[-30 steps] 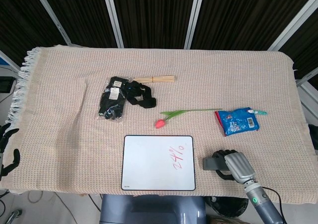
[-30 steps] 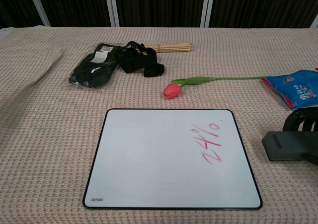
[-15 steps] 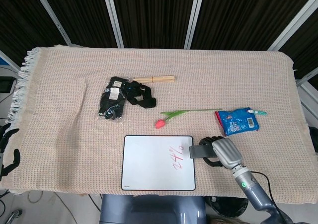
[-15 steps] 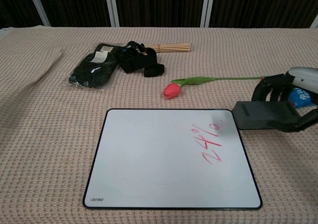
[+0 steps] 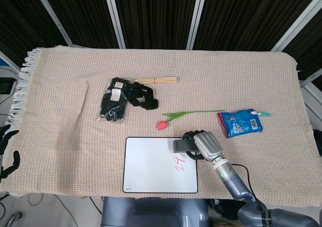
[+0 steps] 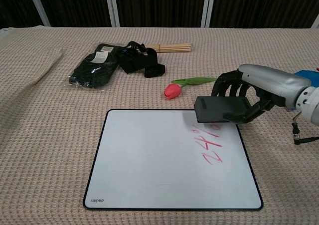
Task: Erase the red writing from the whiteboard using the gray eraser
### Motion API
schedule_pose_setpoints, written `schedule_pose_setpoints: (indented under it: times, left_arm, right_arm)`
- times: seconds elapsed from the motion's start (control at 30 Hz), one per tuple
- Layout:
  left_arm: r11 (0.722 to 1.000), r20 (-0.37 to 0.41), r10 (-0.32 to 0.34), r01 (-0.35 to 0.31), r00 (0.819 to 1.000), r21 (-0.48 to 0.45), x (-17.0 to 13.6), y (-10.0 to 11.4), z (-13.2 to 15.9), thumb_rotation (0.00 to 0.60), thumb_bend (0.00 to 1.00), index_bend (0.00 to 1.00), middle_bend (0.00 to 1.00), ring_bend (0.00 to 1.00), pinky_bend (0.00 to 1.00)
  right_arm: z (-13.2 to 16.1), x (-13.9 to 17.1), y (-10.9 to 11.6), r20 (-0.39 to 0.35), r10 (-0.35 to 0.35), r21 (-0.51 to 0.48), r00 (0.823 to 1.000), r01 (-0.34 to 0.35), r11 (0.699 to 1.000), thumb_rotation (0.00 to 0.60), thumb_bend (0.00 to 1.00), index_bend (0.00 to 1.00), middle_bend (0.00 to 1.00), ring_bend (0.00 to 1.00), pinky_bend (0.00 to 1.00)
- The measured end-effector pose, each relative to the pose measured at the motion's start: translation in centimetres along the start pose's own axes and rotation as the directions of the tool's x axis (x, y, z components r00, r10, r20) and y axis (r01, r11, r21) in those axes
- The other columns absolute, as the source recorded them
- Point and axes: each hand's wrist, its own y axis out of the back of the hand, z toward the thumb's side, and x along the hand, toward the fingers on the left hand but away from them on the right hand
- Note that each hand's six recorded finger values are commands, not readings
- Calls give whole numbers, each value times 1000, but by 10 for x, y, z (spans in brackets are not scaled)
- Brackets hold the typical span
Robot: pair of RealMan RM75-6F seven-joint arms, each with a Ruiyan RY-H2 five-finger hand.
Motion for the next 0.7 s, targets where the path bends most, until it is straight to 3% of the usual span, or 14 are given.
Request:
schedule_pose_setpoints:
  times: [0.4, 0.7]
  left_arm:
    - [1000, -3, 1, -1, 1000, -5, 1, 2, -2, 600, 558, 186, 48, 26, 102]
    - [1000, -3, 0, 0, 1000, -6, 2, 2, -3, 600, 558, 186, 48, 26, 102]
  right_arm:
    - [16, -22, -22, 15, 15, 5, 1000, -15, 1000, 600, 518, 519, 492, 495, 434]
    - [22, -20, -33, 3, 38, 10, 999, -38, 999, 600, 518, 519, 489, 493, 433]
